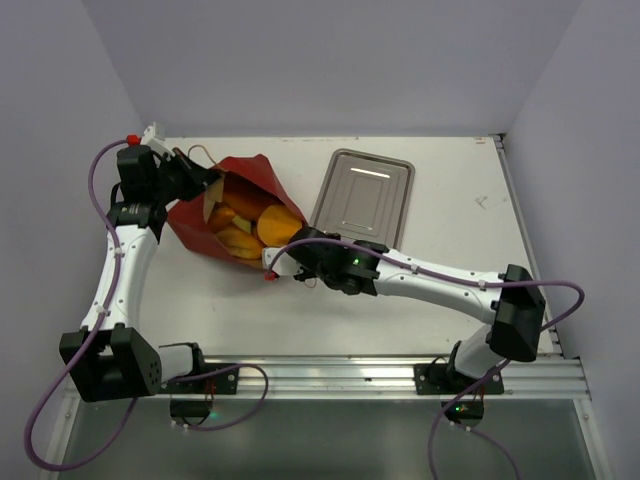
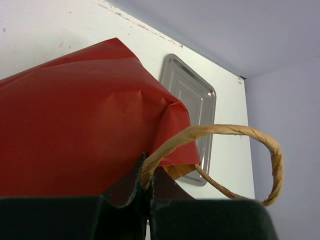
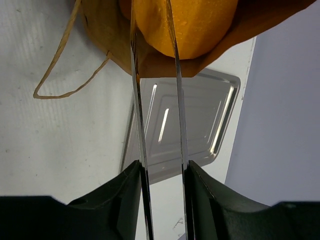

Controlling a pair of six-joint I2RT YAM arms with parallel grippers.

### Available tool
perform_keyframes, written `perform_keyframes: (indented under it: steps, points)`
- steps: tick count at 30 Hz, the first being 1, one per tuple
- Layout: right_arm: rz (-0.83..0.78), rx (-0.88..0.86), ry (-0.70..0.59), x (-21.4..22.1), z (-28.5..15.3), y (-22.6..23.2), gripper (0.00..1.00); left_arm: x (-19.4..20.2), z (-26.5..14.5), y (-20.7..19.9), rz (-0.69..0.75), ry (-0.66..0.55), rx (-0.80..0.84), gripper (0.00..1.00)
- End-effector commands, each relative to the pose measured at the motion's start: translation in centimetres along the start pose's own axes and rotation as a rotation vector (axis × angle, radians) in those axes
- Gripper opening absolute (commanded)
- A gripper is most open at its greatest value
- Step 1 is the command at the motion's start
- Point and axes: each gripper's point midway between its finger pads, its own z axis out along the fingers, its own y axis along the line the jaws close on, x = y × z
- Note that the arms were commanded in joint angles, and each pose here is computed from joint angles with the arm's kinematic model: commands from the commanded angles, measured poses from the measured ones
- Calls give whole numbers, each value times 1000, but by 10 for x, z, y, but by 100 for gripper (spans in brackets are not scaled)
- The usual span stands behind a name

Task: Take the fake bread out of the paper bag

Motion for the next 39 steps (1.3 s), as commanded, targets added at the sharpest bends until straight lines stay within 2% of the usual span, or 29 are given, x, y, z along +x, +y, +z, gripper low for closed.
perform_keyframes:
  steps: [1,7,21,28,39]
  points:
    - [-18,111,-22,0,-18,-29,44,-11,-12,-24,1,-34,87,0]
    - [-27,107,-20,3,-15,-24,45,-13,-13,-28,-7,-36,98,0]
    - [43,6,-131,-9,-39,-17,45,-14,-15,-29,-4,-37,95,0]
    - [19,-12,-106,-4,-25,-4,45,-15,-16,-31,-7,-41,98,0]
    - [-26,55,-63,2,-11,-5,46,-17,-18,-37,-21,-42,116,0]
